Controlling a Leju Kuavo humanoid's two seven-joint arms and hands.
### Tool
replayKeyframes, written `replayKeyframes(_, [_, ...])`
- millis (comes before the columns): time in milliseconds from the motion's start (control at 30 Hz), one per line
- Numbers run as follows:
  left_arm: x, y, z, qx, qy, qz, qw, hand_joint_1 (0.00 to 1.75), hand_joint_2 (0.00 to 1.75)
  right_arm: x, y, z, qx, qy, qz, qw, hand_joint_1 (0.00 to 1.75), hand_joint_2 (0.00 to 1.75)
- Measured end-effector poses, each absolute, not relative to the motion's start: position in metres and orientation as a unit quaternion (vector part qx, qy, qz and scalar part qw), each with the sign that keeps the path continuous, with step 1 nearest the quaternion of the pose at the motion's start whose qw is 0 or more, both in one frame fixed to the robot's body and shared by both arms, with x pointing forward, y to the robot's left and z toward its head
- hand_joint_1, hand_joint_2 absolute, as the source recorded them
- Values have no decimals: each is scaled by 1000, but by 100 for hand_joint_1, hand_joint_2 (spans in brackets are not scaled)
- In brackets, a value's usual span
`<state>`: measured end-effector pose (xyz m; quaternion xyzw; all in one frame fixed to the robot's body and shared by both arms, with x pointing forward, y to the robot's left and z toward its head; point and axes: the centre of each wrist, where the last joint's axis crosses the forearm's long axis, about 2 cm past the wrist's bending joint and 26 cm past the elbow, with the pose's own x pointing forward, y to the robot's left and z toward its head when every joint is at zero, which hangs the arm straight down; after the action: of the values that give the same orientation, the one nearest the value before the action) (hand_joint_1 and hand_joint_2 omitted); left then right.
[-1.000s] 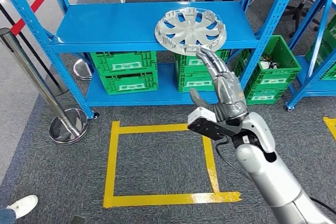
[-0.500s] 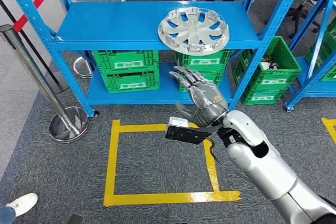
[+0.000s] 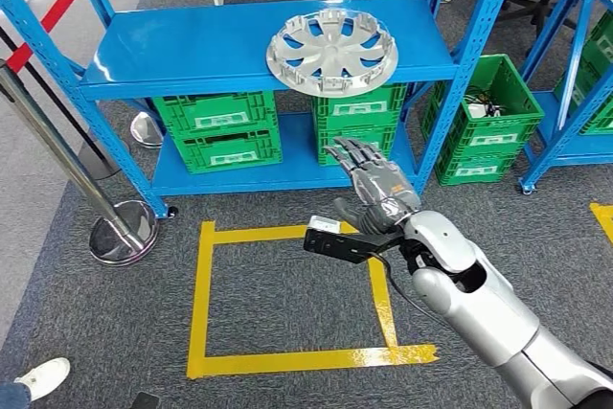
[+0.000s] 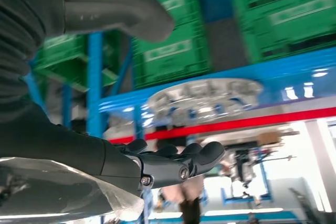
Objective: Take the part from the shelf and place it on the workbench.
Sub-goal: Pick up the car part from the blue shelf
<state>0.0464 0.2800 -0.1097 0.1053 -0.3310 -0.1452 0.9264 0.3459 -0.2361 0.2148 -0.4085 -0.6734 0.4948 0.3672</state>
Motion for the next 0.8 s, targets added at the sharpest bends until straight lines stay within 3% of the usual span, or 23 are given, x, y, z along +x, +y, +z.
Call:
replayKeyframes(167, [47, 280, -110, 103, -331, -142, 927, 0, 0, 347, -236, 208, -471, -636, 490, 365, 0, 0])
replayKeyframes(800, [42, 281, -110, 101, -326, -136, 930, 0, 0, 347, -243, 193, -472, -612, 487, 407, 0, 0])
